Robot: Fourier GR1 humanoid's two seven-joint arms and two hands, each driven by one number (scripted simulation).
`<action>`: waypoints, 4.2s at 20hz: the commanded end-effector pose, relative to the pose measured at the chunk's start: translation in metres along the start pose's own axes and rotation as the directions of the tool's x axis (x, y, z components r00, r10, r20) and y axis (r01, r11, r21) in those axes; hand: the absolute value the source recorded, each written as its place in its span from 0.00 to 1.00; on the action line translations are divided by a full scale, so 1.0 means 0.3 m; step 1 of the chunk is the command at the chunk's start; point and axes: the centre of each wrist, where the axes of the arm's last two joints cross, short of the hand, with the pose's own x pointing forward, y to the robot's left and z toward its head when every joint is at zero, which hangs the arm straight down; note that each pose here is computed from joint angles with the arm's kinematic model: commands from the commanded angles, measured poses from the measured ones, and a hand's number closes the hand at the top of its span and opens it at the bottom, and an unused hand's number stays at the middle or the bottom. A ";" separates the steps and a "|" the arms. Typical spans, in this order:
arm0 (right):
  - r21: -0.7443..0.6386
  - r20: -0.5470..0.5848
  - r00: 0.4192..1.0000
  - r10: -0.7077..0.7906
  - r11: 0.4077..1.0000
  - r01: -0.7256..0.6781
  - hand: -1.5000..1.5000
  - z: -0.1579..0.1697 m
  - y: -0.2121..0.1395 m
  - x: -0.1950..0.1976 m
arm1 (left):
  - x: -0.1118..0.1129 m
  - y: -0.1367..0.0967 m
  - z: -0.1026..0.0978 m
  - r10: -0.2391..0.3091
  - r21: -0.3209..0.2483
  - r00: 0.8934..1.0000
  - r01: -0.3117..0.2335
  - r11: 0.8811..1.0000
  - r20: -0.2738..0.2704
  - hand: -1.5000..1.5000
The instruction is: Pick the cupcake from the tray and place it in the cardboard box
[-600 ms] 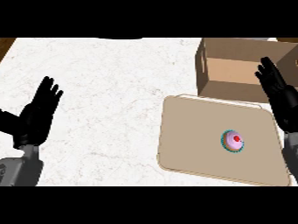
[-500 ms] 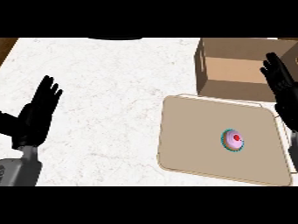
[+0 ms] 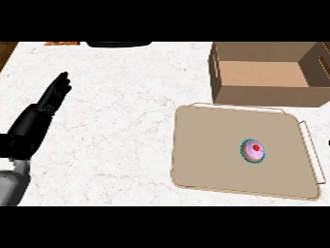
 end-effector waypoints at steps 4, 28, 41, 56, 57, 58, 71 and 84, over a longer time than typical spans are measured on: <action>0.161 0.170 0.958 0.229 0.953 -0.257 0.00 0.099 -0.069 -0.040 | -0.016 -0.004 -0.005 -0.064 -0.091 0.996 0.069 0.993 0.056 0.50; 0.641 0.164 0.637 0.753 0.410 -0.649 0.00 0.093 0.357 0.384 | 0.041 -0.071 -0.088 -0.061 -0.104 0.996 0.068 0.992 0.067 0.50; 0.649 0.107 0.571 0.814 0.378 -0.660 0.00 0.125 0.568 0.314 | 0.003 -0.025 0.013 -0.052 -0.090 0.998 0.055 0.994 0.040 0.50; 0.665 0.093 0.508 0.856 0.326 -0.671 0.00 0.084 0.584 0.174 | -0.010 -0.018 0.030 -0.057 -0.103 0.997 0.063 0.993 0.060 0.50; 0.652 0.096 0.507 0.856 0.331 -0.682 0.00 0.057 0.586 0.129 | -0.001 -0.053 -0.002 -0.055 -0.090 0.997 0.060 0.994 0.060 0.50; 0.669 0.096 0.499 0.861 0.315 -0.673 0.00 0.024 0.602 0.131 | 0.007 -0.043 -0.038 -0.047 -0.098 0.996 0.054 0.994 0.073 0.50; 0.681 0.079 0.484 0.872 0.307 -0.665 0.00 0.055 0.581 -0.049 | 0.035 -0.023 -0.072 -0.074 -0.090 0.996 0.078 0.993 0.056 0.50; 0.682 0.169 0.536 0.827 0.294 -0.669 1.00 0.054 0.640 -0.103 | 0.002 -0.080 -0.001 -0.070 -0.077 0.995 0.076 0.994 0.070 0.50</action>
